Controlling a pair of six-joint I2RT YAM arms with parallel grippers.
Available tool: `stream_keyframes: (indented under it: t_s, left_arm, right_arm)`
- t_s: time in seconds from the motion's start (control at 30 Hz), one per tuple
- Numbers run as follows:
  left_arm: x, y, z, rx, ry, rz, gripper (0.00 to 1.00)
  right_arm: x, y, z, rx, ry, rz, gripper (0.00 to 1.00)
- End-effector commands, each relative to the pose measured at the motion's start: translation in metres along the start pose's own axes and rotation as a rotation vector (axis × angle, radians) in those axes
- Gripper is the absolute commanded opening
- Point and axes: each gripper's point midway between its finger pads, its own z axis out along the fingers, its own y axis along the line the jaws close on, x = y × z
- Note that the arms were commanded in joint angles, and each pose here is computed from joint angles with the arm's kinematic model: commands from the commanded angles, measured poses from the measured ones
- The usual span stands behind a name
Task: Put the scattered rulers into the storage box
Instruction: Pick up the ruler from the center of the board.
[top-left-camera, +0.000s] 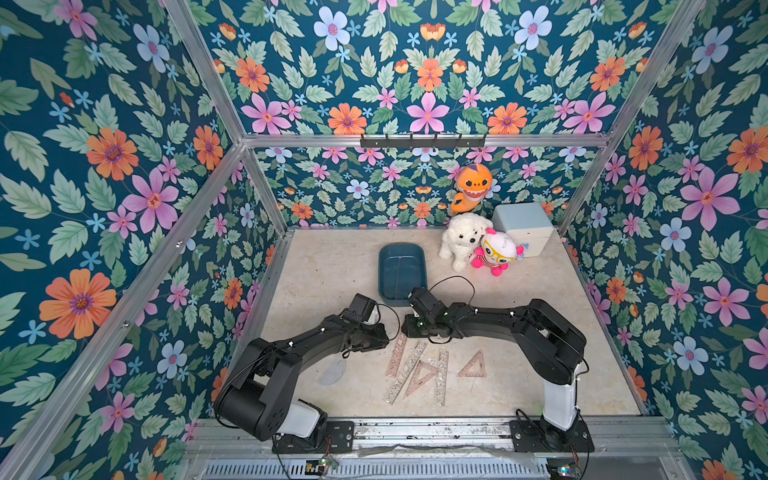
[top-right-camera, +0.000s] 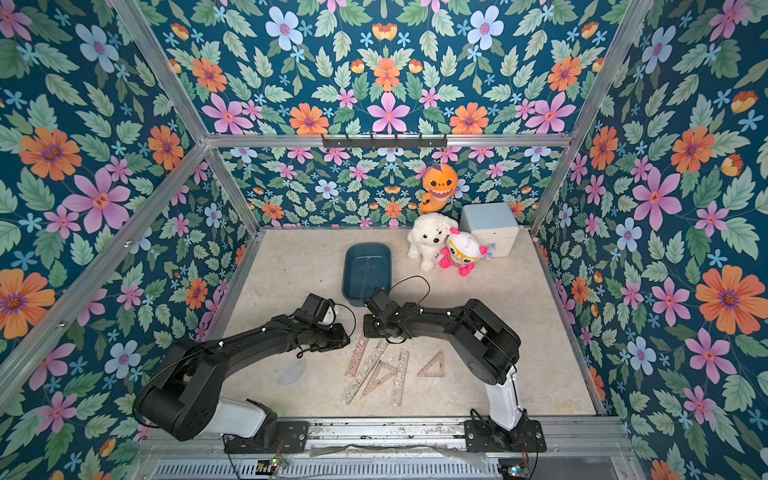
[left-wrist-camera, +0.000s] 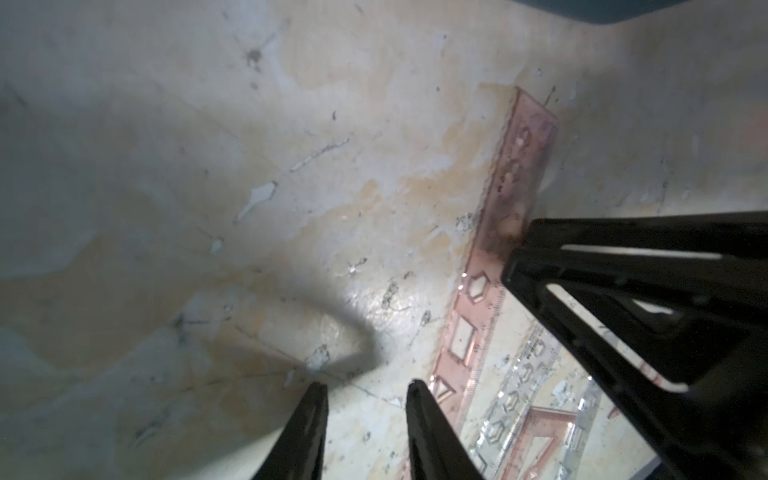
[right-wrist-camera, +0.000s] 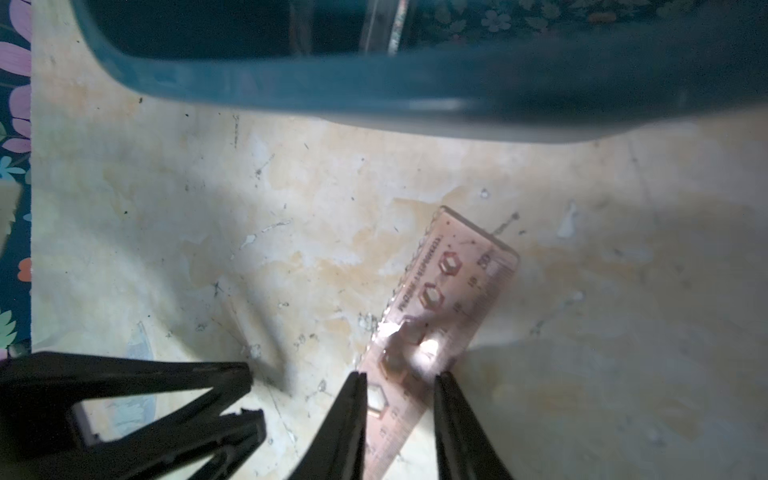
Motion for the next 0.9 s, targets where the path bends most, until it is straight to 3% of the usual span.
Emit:
stream_keyframes:
  t_s: [0.0, 0.4, 0.6, 0.7, 0.77, 0.87]
  left_arm:
    - [0.005, 0.0, 0.002, 0.013, 0.019, -0.024, 0.35]
    - [0.013, -0.007, 0.007, 0.081, 0.052, -0.045, 0.29]
    - [0.016, -0.006, 0.008, 0.094, 0.051, -0.067, 0.27]
    - [0.011, 0.0, 0.002, 0.093, 0.016, -0.098, 0.26]
    - [0.006, 0.004, -0.002, 0.097, -0.008, -0.118, 0.26]
    - [0.002, 0.006, -0.004, 0.105, -0.02, -0.133, 0.25]
  right_arm:
    - [0.014, -0.006, 0.008, 0.021, 0.072, -0.009, 0.31]
    - [-0.008, 0.009, 0.019, -0.057, 0.055, -0.031, 0.31]
    - [-0.014, 0.008, 0.0, -0.071, 0.03, -0.044, 0.31]
    - [-0.007, 0.012, -0.011, -0.132, 0.01, -0.008, 0.24]
    - [-0.001, 0.018, -0.013, -0.16, 0.01, -0.002, 0.12]
    - [0.004, 0.024, -0.013, -0.171, 0.006, -0.012, 0.03]
